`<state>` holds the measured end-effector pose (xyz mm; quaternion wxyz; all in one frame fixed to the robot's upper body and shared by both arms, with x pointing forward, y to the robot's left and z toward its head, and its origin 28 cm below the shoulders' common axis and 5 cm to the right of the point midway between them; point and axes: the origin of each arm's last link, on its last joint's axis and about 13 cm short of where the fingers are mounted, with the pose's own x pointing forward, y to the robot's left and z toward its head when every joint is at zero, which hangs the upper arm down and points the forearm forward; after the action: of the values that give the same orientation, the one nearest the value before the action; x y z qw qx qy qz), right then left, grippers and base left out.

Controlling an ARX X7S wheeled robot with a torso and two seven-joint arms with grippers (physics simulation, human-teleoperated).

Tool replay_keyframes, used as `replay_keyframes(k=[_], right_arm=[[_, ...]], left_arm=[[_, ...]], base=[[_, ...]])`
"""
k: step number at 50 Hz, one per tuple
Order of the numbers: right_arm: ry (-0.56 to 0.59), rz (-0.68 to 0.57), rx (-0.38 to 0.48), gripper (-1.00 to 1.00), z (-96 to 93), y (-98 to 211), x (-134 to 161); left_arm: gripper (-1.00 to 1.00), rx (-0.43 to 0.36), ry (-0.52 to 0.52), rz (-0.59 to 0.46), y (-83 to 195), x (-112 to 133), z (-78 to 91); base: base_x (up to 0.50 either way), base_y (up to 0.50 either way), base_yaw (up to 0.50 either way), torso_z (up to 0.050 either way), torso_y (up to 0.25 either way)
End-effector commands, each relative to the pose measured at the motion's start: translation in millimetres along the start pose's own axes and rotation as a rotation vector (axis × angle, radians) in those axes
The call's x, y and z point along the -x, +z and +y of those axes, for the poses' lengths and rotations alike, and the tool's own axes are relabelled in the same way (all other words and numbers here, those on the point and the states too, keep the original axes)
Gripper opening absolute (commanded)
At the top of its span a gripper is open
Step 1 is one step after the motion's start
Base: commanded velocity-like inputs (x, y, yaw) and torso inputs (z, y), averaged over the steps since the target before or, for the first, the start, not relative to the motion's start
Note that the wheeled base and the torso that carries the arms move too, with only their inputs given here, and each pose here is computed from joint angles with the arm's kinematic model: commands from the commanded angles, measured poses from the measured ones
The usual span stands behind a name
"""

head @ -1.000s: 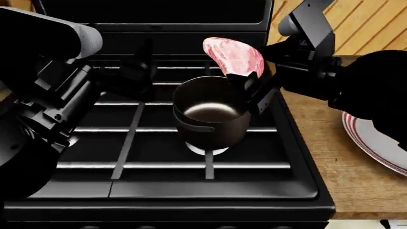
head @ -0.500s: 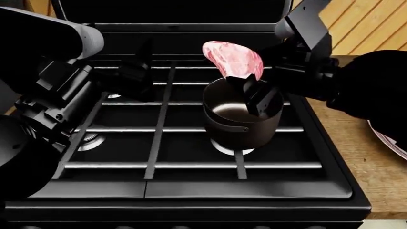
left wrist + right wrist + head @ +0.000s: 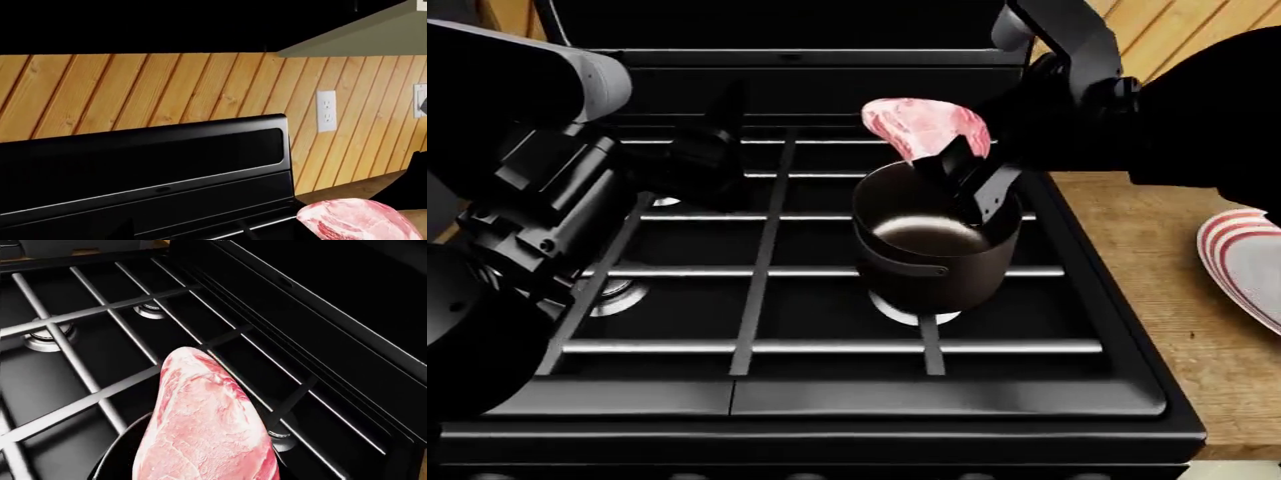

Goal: Frozen meat rests on a plate on the counter. Retrieve the meat and place it in a pot on a burner. Then turn the burner on.

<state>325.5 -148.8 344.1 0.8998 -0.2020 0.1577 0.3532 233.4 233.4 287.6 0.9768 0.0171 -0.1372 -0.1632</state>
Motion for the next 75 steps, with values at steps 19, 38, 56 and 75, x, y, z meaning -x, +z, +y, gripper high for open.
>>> replay_keyframes(k=[19, 38, 56, 75], right_arm=[[0.020, 0.142, 0.048, -1.00, -9.2, 4.6, 4.5], [0.049, 0.183, 0.041, -1.00, -6.7, -12.2, -12.2], [0.033, 0.179, 0.046, -1.00, -8.5, -12.2, -10.2], [0.003, 0.158, 0.072, 1.00, -7.7, -8.1, -7.9]], left_arm=[[1.00, 0.017, 0.006, -0.002, -3.4, -0.4, 1.6], [1.00, 0.013, 0.010, 0.003, -3.5, -1.2, 2.5], [1.00, 0.011, 0.009, 0.002, -0.7, 0.3, -0.1], [1.00, 0.009, 0.008, 0.000, -1.3, 0.4, 0.2]], base=[[0.00, 0.00, 0.00, 0.000, 0.000], [0.00, 0.00, 0.00, 0.000, 0.000], [0.00, 0.00, 0.00, 0.000, 0.000], [0.00, 0.00, 0.00, 0.000, 0.000]])
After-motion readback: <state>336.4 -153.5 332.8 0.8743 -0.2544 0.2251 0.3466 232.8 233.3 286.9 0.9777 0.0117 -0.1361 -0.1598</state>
